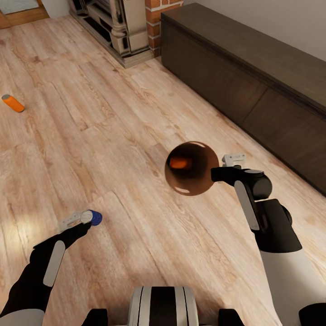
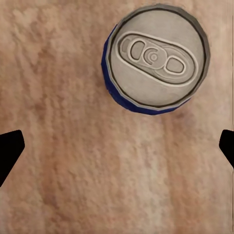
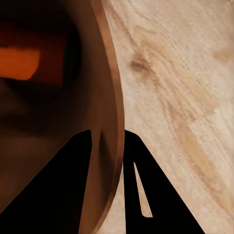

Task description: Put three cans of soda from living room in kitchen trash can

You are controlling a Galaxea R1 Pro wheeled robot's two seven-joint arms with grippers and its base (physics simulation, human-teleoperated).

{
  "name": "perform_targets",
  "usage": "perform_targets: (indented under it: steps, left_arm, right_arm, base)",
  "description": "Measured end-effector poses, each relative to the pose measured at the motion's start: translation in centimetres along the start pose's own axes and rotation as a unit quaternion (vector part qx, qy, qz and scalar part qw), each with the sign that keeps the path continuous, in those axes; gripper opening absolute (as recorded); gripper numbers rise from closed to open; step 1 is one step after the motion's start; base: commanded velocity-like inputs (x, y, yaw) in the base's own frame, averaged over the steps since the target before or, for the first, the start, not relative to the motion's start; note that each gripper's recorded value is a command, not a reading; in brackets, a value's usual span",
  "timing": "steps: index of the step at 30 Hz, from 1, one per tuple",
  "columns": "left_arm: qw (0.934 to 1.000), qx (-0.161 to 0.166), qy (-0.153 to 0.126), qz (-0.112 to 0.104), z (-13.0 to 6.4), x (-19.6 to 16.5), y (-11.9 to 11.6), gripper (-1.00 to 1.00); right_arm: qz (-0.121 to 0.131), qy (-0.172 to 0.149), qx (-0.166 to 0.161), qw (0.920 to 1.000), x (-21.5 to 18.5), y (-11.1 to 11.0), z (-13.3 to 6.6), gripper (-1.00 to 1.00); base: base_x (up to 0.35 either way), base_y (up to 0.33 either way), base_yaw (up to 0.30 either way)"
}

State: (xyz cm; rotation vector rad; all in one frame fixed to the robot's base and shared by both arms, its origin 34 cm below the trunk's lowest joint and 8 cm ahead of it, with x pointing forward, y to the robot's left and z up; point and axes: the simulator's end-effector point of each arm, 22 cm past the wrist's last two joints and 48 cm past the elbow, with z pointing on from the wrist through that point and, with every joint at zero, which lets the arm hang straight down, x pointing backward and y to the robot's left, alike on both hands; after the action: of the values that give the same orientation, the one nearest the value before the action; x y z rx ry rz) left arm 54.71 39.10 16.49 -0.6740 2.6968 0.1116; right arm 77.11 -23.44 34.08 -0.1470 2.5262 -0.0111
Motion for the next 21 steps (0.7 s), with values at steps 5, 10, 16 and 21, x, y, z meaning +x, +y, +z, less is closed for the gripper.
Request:
perform_targets:
  steps: [5,10,16,21]
  left_arm:
    - [1.0000,0.000,0.001,0.000,0.01,0.04,-0.04,1.00]
    - [1.0000,0.001,0.000,0.000,0.00,0.05,-0.08,1.00]
    - [1.0000,0.001,0.000,0.000,-0.01,0.07,-0.09,1.00]
    - [1.0000,0.002,0.001,0.000,-0.01,0.12,-0.16,1.00]
  right_arm:
    - [-0.002,-0.005,0.006,1.0000,-0.56,-0.29,-0.08,-1.00]
    - [-0.002,-0.005,0.005,1.0000,-0.59,-0.27,-0.09,-1.00]
    - [-0.002,-0.005,0.005,1.0000,-0.57,-0.24,-0.07,-1.00]
    - [-0.001,-0.005,0.004,1.0000,-0.58,-0.12,-0.07,-1.00]
  base:
    - [0.249,0.000,0.000]
    - [0.083,0.000,0.000]
    - [0.010,0.000,0.000]
    - [0.002,0.000,0.000]
